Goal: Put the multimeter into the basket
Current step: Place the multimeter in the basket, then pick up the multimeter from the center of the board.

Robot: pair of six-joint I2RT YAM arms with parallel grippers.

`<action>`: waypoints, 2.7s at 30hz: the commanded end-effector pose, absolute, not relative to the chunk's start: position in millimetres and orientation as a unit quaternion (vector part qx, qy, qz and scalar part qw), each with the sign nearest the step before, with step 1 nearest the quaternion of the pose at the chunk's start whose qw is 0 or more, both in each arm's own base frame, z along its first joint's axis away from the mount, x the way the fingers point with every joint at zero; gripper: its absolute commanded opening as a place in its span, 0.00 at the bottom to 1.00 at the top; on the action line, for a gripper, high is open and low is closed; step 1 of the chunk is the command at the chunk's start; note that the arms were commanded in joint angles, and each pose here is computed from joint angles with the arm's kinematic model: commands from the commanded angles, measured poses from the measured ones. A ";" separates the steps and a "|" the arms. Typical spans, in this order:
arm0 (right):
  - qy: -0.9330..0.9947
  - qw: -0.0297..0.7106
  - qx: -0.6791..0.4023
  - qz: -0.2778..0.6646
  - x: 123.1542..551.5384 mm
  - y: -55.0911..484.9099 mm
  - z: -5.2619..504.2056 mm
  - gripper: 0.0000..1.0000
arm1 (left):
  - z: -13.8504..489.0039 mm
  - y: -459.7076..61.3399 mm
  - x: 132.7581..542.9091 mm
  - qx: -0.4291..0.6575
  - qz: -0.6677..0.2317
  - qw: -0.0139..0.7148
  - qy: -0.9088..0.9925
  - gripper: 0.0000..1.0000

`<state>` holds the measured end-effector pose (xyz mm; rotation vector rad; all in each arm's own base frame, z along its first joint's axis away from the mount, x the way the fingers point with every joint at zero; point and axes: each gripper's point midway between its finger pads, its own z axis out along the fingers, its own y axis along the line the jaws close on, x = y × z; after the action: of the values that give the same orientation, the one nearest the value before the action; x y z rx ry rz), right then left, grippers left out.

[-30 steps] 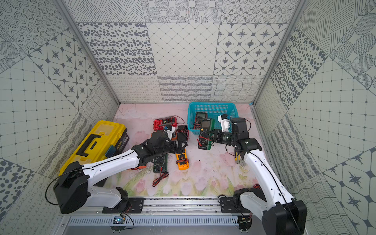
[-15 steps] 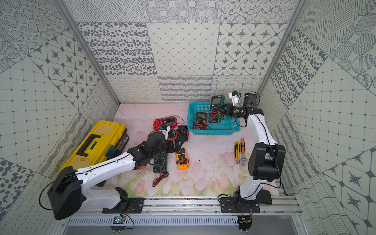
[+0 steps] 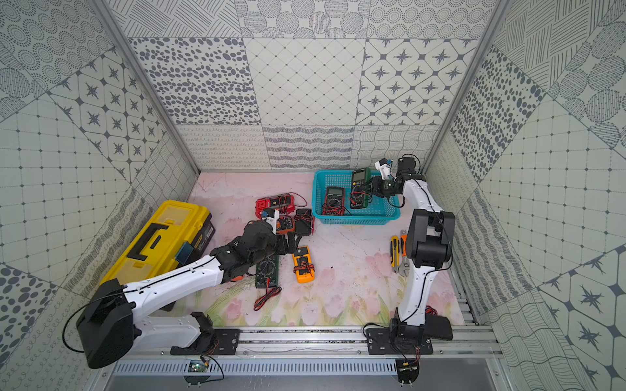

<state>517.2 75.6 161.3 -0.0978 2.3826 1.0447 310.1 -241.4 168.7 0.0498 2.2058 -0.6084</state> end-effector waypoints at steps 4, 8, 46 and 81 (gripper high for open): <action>0.879 0.235 -0.050 0.413 521.9 86.5 148.0 0.00 | 170.7 -231.8 313.4 0.005 -0.225 0.425 0.876 0.99; 0.882 0.203 -0.037 0.424 520.6 93.6 131.2 0.00 | 168.4 -231.1 313.9 0.005 -0.222 0.423 0.879 0.99; 0.965 0.201 0.054 0.158 523.5 43.7 134.0 0.78 | 166.0 -212.1 319.2 -0.023 -0.187 0.425 0.885 0.99; 0.957 0.241 -0.117 0.110 283.7 326.7 143.5 0.82 | 134.3 -42.5 272.7 -0.272 -0.089 0.374 0.882 0.99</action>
<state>280.2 306.9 154.1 -0.3501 2.6075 0.2855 285.8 -56.2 140.5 -0.6223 2.2518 -0.2671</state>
